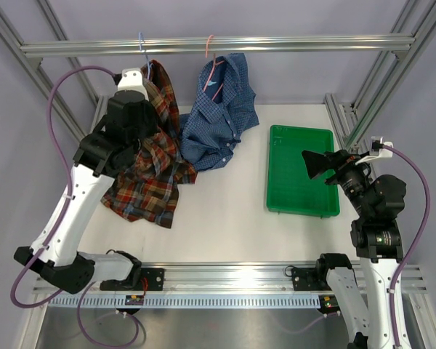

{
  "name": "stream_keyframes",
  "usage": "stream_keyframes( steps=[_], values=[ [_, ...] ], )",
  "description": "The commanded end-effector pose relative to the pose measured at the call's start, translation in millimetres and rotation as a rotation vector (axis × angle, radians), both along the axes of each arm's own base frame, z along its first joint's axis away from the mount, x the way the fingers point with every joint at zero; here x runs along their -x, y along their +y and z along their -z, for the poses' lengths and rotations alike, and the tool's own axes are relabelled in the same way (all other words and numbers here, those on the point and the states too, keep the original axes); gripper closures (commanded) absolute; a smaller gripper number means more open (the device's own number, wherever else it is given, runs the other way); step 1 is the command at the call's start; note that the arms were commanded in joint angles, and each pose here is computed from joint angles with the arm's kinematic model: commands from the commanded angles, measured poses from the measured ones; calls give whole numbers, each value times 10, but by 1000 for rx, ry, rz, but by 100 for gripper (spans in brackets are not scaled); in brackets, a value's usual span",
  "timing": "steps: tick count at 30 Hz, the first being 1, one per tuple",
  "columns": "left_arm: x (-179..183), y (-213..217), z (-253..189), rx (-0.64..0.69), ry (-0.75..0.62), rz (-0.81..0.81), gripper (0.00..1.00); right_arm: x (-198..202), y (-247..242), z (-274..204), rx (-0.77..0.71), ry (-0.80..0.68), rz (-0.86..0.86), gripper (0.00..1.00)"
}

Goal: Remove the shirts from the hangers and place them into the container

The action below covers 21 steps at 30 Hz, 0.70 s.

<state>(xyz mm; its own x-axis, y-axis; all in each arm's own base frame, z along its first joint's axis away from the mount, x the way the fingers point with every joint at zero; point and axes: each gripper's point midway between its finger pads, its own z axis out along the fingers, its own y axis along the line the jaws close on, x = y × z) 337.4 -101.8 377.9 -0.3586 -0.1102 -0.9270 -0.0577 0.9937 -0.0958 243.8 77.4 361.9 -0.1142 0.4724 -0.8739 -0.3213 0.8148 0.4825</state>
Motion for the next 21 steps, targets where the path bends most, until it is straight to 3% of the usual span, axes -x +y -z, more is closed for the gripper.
stream_keyframes(
  steps=[1,9,21],
  values=[
    [-82,11,-543,13,-120,0,100,36,-26,-105,14,-36,12,1],
    [-372,-24,-858,14,-132,46,100,45,-8,-161,27,-32,-1,1],
    [-914,20,-326,18,37,92,100,60,-9,-187,30,-43,0,1]
  ],
)
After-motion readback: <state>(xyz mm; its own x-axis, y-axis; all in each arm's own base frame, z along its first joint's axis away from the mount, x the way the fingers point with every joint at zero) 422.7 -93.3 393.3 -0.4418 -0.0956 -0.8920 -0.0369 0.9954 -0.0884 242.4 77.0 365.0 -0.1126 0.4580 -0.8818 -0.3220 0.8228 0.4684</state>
